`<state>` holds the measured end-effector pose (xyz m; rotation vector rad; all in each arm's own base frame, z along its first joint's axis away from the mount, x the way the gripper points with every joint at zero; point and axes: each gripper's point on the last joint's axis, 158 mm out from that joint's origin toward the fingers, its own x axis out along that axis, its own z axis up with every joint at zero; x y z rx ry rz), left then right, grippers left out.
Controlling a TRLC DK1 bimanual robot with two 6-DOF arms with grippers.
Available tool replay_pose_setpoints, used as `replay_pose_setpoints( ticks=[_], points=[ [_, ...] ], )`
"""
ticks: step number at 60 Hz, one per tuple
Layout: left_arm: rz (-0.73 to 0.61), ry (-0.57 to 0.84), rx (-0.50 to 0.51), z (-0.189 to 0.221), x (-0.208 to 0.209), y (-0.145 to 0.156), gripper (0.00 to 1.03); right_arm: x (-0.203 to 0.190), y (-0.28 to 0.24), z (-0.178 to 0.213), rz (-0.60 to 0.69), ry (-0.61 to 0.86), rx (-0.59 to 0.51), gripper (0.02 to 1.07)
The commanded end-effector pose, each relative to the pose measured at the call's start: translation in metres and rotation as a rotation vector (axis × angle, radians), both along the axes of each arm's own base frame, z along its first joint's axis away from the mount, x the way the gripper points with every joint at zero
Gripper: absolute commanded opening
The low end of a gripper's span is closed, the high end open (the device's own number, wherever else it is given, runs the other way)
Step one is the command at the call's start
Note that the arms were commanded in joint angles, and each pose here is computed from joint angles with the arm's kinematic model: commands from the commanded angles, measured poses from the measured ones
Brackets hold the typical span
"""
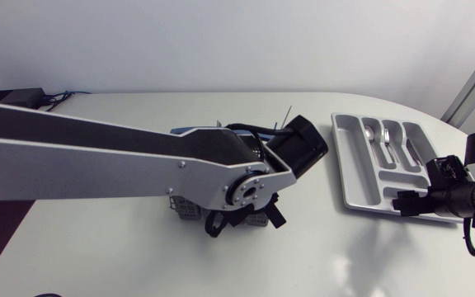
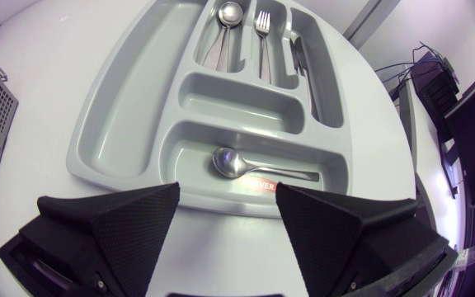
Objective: Unload the cutlery basket into the drawer organizer.
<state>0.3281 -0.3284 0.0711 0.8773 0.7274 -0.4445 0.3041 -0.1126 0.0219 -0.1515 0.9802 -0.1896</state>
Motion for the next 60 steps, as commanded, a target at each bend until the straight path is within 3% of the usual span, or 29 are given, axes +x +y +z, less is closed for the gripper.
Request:
replay_pose_setpoints(
  ticks=[1, 31, 43, 49, 60],
  points=[
    [0.033, -0.007, 0.031, -0.008, 0.003, 0.001, 0.27, -0.008, 0.004, -0.008, -0.015, 0.018, 0.013, 0.86],
    [0.08, -0.038, 0.074, -0.014, 0.011, 0.004, 0.17, -0.008, 0.004, -0.006, -0.008, 0.01, 0.003, 0.86],
    [0.101, -0.04, 0.086, -0.017, 0.017, 0.012, 0.06, -0.009, 0.004, -0.005, -0.004, 0.007, -0.001, 0.86],
    [0.111, -0.037, 0.09, -0.019, 0.019, 0.016, 0.06, -0.009, 0.005, -0.004, 0.0, 0.004, -0.005, 0.86],
    [0.115, -0.03, 0.099, -0.025, 0.019, 0.02, 0.03, -0.01, 0.005, 0.001, 0.003, -0.014, -0.014, 0.93]
  ],
)
